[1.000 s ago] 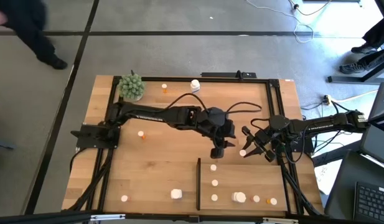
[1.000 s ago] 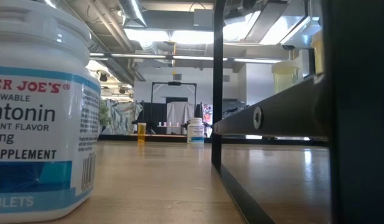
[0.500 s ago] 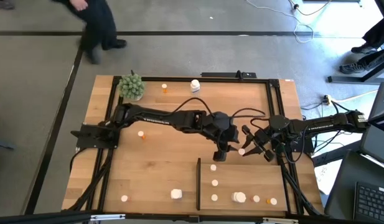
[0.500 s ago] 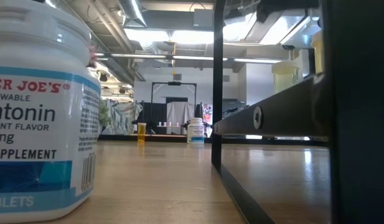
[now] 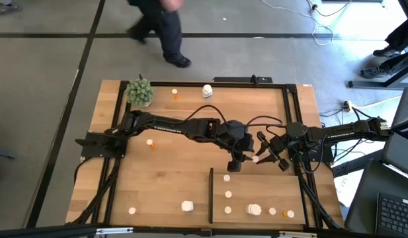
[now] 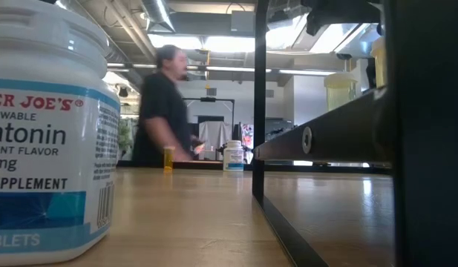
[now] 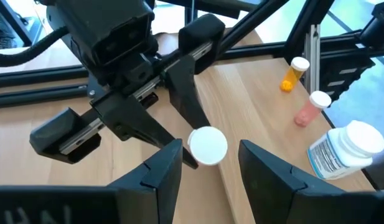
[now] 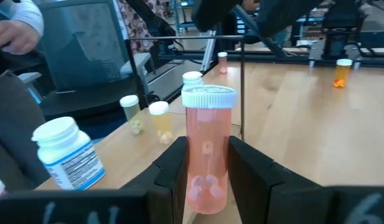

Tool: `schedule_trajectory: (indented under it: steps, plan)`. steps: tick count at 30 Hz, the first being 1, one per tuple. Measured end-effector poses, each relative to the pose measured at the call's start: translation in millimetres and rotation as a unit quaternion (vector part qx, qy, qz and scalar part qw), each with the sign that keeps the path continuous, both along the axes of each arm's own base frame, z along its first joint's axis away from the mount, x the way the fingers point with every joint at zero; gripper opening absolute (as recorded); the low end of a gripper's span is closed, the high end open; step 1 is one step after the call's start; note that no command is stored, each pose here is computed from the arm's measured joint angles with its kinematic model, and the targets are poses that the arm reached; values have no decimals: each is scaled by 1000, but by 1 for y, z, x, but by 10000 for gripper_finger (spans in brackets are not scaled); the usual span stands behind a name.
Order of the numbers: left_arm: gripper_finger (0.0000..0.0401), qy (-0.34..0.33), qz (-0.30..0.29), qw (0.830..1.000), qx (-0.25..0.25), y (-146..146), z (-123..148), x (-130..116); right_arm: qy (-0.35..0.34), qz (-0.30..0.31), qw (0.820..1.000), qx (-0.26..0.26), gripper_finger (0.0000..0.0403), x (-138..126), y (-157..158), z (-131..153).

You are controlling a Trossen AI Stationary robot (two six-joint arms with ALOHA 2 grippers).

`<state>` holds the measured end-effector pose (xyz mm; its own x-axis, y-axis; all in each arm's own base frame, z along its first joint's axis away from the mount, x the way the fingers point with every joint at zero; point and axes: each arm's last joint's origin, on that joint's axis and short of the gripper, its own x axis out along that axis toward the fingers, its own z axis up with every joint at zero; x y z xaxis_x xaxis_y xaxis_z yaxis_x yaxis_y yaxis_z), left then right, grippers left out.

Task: Pick and place medicine bottles onto shelf by color
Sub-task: Put the top pink pill bottle on the shelf aligned with the other pink pill bottle

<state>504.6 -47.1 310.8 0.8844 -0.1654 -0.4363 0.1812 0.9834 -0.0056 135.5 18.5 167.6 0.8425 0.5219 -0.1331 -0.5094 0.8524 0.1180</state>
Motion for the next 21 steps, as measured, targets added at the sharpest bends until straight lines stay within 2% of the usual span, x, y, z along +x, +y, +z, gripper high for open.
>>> schedule_trajectory:
  steps: [10, 16, 21]
  plan:
    - [151, 0, 21, 1000, 11, -2, 0, 0, 0, -2, 1000, 0, 103, 0, 0, 0]
    - [151, 19, 45, 998, -35, -5, -2, -1, -33, -2, 999, 1, 103, 1, 0, 6]
    - [151, 17, 66, 997, -37, -4, -2, -1, -61, -3, 998, 2, 103, 1, 0, 11]
